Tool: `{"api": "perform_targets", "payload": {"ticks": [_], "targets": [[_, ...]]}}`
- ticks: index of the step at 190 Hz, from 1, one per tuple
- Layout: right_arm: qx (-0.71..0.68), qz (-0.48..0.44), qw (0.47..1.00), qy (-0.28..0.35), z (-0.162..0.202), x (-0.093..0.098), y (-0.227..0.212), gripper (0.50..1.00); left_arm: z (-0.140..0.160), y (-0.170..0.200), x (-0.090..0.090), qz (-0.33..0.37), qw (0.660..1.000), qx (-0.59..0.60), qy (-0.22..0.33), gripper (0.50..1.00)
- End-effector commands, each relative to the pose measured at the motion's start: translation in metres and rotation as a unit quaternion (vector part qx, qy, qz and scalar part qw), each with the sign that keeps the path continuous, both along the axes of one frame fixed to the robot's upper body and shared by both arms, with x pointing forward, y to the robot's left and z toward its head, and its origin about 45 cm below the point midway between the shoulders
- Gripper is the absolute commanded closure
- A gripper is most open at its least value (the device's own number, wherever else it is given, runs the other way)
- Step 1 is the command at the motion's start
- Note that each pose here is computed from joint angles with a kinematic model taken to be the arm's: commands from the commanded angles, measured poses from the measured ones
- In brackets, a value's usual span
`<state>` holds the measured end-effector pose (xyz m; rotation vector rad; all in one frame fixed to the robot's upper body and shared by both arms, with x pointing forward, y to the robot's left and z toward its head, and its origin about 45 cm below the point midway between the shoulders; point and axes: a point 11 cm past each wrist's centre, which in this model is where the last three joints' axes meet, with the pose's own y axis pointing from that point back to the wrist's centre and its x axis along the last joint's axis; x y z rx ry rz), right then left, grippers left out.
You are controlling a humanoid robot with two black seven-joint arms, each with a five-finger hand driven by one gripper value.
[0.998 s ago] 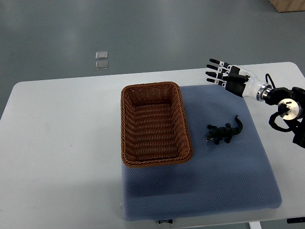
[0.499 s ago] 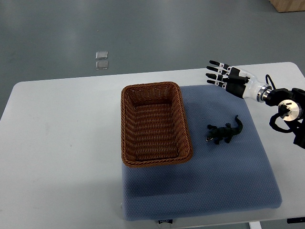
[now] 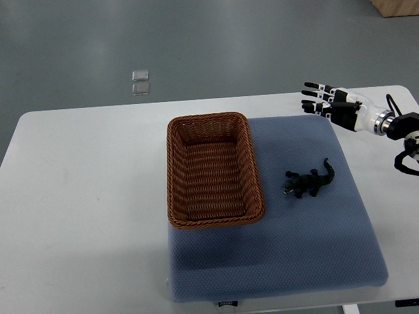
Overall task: Place crocodile in brown basket with right hand
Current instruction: 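Move the right hand over the green crocodile and lower it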
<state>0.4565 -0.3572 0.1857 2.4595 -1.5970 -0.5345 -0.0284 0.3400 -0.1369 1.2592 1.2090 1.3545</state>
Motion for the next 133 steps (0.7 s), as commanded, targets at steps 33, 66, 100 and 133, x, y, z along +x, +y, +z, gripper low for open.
{"api": "perform_targets", "payload": {"ticks": [33, 66, 100, 133], "targets": [[-0.034, 0.004, 0.999, -0.005, 0.004, -0.003, -0.015, 0.556, 0.0, 0.0, 0.0, 0.0, 1.0, 0.0, 0.0, 0.5], [-0.071, 0.023, 0.997, -0.025, 0.014, 0.002, -0.016, 0.556, 0.0, 0.0, 0.0, 0.0, 1.0, 0.0, 0.0, 0.5], [-0.124, 0.072, 0.988, -0.059, 0.029, 0.006, -0.006, 0.558, 0.0, 0.0, 0.0, 0.0, 1.0, 0.0, 0.0, 0.5], [-0.162, 0.134, 0.975, -0.078, 0.033, 0.0, 0.009, 0.558, 0.0, 0.0, 0.0, 0.0, 1.0, -0.001, 0.0, 0.5]]}}
